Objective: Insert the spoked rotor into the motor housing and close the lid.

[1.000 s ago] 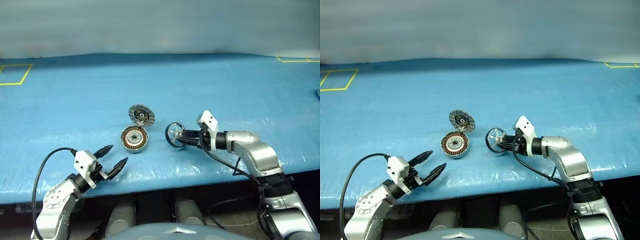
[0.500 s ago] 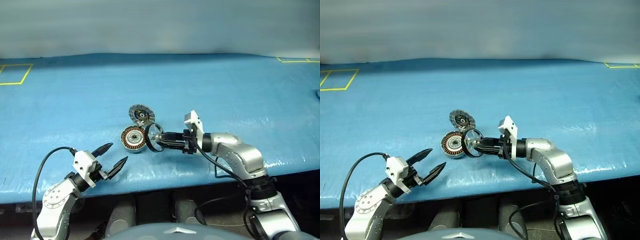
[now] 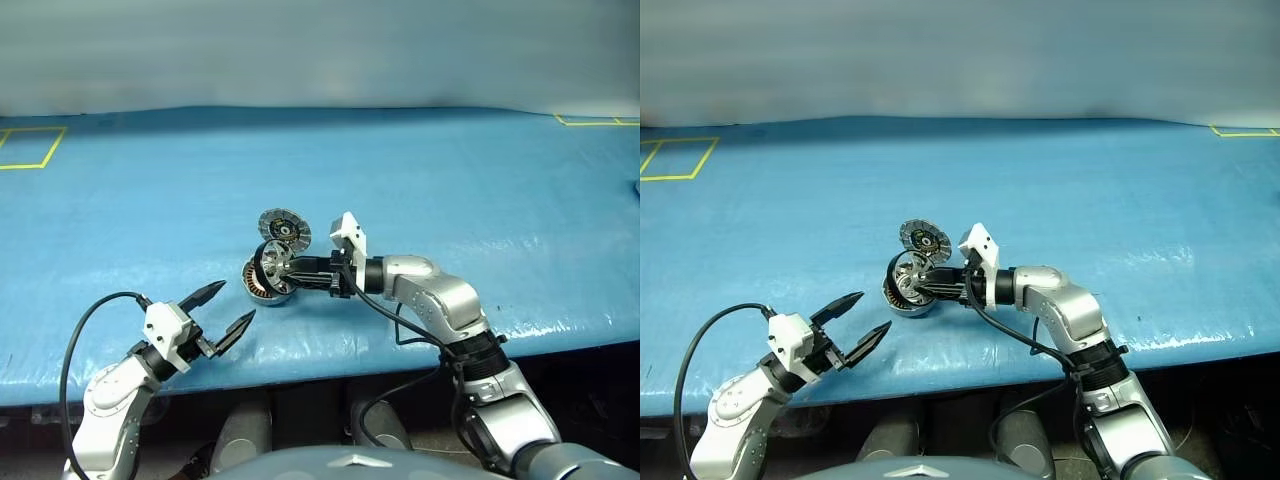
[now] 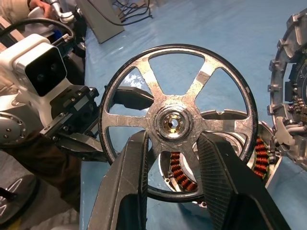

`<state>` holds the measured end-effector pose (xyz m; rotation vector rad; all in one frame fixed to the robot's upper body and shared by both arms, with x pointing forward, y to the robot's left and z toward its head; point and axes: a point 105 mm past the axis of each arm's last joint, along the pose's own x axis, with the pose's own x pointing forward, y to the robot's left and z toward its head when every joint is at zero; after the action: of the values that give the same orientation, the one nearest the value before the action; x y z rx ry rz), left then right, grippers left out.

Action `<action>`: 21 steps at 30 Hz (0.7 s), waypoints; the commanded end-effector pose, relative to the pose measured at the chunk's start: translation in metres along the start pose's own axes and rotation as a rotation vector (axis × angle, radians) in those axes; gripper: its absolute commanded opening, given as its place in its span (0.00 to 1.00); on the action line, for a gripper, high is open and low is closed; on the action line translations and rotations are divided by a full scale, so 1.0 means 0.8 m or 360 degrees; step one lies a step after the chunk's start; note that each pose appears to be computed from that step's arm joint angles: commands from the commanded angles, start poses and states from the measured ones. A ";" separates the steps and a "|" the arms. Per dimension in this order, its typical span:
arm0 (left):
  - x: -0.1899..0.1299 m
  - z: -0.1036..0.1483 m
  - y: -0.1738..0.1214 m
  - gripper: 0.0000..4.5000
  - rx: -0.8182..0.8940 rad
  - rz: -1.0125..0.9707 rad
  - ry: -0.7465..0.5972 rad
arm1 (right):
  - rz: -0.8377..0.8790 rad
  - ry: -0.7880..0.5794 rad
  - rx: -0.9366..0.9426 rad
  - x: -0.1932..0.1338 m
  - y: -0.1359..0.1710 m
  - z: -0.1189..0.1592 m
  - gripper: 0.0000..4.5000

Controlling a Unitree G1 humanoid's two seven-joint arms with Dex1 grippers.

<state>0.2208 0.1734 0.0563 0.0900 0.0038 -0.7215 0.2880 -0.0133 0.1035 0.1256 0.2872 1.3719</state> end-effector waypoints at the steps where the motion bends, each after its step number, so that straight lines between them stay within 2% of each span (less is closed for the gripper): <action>1: -0.001 0.006 -0.001 0.92 0.0044 0.0002 -0.0035 | -0.0032 -0.0020 -0.0088 0.007 -0.007 0.011 0.26; 21: -0.005 0.005 -0.001 0.92 0.0047 0.0047 -0.0029 | -0.0081 0.0117 -0.0191 0.021 -0.018 -0.002 0.26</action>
<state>0.2175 0.1759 0.0543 0.0932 0.0046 -0.6976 0.3033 -0.0052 0.0851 -0.0111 0.3160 1.3220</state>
